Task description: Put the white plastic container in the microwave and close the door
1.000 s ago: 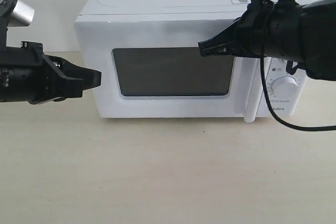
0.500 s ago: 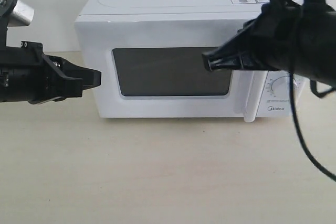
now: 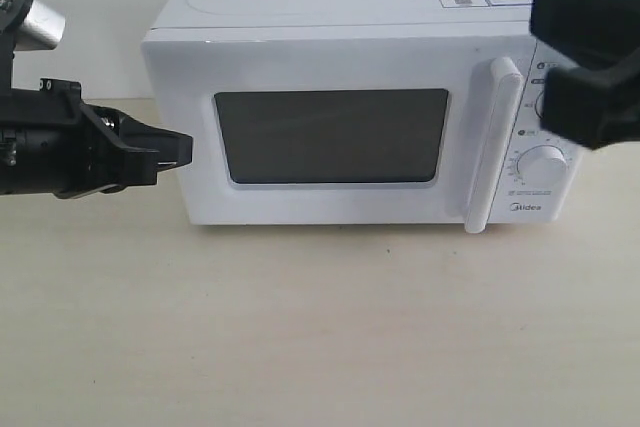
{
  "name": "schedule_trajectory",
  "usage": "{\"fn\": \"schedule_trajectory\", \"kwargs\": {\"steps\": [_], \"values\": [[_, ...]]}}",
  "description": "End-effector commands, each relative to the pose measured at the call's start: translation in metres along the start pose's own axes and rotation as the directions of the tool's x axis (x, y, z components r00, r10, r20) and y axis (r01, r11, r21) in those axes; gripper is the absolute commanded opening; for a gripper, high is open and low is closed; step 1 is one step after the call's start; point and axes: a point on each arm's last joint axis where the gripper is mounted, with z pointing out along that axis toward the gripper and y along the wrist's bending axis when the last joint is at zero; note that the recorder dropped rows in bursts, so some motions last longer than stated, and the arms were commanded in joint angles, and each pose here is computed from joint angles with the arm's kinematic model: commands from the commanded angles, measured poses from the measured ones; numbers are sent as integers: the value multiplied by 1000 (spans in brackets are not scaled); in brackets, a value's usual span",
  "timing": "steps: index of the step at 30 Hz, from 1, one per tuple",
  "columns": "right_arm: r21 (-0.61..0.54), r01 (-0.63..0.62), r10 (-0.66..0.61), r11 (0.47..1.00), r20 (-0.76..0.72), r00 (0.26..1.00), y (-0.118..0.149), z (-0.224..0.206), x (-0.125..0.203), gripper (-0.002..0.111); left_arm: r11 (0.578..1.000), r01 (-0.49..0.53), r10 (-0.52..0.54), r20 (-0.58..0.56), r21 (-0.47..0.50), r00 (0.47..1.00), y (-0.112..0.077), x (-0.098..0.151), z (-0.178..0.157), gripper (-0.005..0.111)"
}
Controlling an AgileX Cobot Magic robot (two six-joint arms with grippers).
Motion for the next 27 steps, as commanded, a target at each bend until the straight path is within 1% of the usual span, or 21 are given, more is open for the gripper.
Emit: {"fn": "schedule_trajectory", "kwargs": {"steps": [1, 8, 12, 15, 19, 23, 27], "values": [[-2, -28, 28, 1000, 42, 999, -7, -11, -5, 0, 1000, -4, 4, 8, -5, 1000, 0, -2, 0, 4], [0, -68, 68, 998, 102, 992, -18, -26, -13, 0, 1000, -4, 4, 8, -5, 1000, 0, -2, 0, 4], [41, -123, 116, 992, 150, 982, -32, -35, -14, 0, 1000, -4, 4, 8, -5, 1000, 0, -2, 0, 4], [15, -103, 99, 995, 169, 981, -36, -38, -1, 0, 1000, -4, 4, 8, -5, 1000, 0, -2, 0, 4], [0, -77, 75, 997, 191, 979, -42, -49, 27, 0, 1000, -4, 4, 8, -5, 1000, 0, -2, 0, 4], [38, -81, 70, 996, 240, 968, -45, -65, 54, 0, 1000, -4, 4, 8, -5, 1000, 0, -2, 0, 4], [114, -97, 60, 989, 298, 953, -48, -77, 61, 0, 1000, -4, 4, 8, -5, 1000, 0, -2, 0, 4]]}}
